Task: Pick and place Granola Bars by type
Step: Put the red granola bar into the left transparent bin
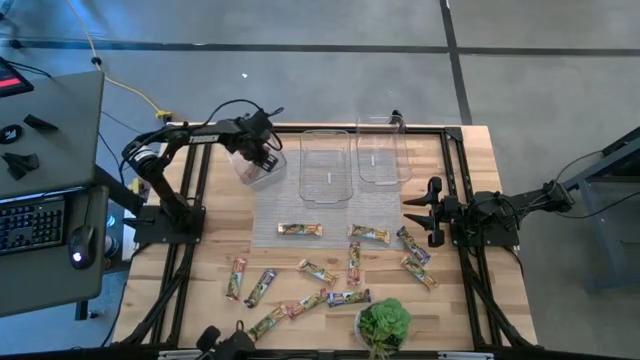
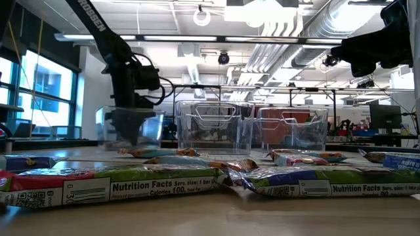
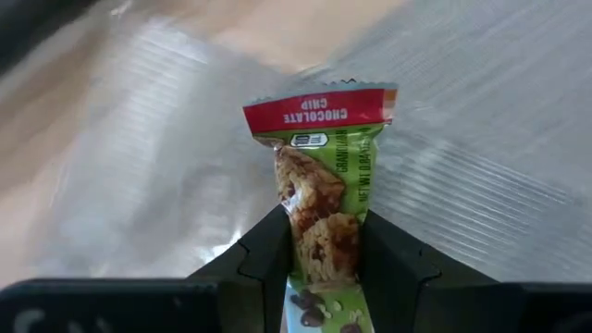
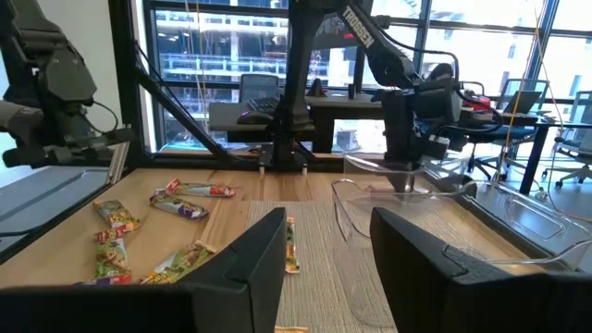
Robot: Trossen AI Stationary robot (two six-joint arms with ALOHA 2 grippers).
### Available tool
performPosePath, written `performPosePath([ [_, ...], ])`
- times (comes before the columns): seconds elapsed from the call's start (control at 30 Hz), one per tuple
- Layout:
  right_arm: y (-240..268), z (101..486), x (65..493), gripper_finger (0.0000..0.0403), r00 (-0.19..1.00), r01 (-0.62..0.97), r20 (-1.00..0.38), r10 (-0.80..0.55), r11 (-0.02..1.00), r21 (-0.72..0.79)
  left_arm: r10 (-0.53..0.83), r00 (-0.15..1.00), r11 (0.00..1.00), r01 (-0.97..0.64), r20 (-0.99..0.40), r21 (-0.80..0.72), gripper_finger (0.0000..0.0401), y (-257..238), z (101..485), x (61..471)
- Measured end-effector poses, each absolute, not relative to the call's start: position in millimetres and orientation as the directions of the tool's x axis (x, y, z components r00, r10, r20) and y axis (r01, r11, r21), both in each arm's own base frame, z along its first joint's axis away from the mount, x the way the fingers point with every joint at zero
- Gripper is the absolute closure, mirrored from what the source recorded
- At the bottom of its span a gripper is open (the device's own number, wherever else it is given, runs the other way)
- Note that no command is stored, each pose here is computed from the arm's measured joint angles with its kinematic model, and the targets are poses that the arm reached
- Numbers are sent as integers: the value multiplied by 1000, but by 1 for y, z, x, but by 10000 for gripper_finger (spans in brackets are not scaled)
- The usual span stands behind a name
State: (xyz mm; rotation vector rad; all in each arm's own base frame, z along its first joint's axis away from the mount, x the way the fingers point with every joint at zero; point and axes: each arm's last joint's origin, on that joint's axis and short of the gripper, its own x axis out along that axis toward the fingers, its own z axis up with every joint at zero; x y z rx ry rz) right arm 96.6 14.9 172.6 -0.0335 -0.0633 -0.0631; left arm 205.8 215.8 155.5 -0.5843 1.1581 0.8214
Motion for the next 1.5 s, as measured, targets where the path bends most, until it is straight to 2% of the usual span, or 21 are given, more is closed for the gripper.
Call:
performPosePath([
  [0.4,15,173,97,258,996,64,64,-62,997,-31,268,184,631,-775,-946,28,220,214,157,209],
  [0.7,15,173,97,258,996,64,64,-62,997,-31,227,298,695,-717,-927,-60,217,206,174,210],
  [0.9,15,173,97,258,996,64,64,-62,997,-31,170,331,793,-606,-928,-71,217,184,184,220],
  [1.07,15,173,97,258,996,64,65,-62,997,-31,100,278,854,-517,-955,-61,217,156,182,232],
  [1.33,15,173,97,258,996,64,64,-62,997,-31,109,142,934,-354,-984,52,217,119,180,240],
  [1.5,15,173,97,258,996,64,65,-62,997,-31,148,38,950,-284,-988,131,217,107,181,238],
])
